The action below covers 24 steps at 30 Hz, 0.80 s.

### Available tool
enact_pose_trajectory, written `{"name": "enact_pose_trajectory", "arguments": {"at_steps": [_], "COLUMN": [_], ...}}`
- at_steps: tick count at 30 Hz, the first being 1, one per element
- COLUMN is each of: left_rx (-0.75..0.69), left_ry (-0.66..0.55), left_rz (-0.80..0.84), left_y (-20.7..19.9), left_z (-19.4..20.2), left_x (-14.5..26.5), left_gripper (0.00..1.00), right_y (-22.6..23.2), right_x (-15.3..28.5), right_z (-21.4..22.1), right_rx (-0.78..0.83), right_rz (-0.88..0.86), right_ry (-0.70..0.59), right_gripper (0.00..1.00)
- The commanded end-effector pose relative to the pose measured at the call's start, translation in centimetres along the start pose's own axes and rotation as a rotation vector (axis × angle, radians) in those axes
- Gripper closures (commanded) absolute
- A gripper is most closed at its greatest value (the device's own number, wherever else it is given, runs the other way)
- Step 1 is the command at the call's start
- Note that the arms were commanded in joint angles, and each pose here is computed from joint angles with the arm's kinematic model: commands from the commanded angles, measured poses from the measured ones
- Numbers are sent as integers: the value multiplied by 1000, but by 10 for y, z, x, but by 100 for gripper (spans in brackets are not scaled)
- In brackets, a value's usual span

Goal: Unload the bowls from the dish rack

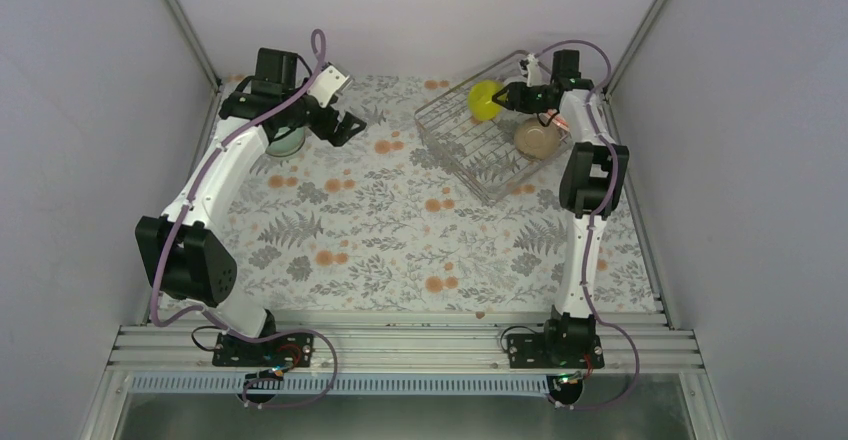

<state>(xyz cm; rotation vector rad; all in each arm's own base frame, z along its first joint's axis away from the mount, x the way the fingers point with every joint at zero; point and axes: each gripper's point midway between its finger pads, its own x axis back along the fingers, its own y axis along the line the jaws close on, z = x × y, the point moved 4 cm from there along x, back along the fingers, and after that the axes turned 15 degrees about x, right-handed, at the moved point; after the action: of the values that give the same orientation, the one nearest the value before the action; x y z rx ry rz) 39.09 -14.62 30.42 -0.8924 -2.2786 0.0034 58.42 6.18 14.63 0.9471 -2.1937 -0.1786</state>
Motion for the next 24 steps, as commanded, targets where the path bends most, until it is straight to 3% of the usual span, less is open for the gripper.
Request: {"name": "enact_pose_trajectory", "arguments": {"at_steps": [1, 24], "left_rx": [-26, -22], "left_ry": [-27, -19], "left_rz": [-3, -11], "left_y": [-3, -1], "left_z": [-4, -4], "left_x": [5, 2], "left_gripper": [0, 0], "right_y": [15, 43], "right_x": [-3, 18], "right_z": [-10, -34], "right_rx": [8, 18], "right_rz": [-57, -137], "right_ry": [-41, -115], "right_gripper": [52, 60]}}
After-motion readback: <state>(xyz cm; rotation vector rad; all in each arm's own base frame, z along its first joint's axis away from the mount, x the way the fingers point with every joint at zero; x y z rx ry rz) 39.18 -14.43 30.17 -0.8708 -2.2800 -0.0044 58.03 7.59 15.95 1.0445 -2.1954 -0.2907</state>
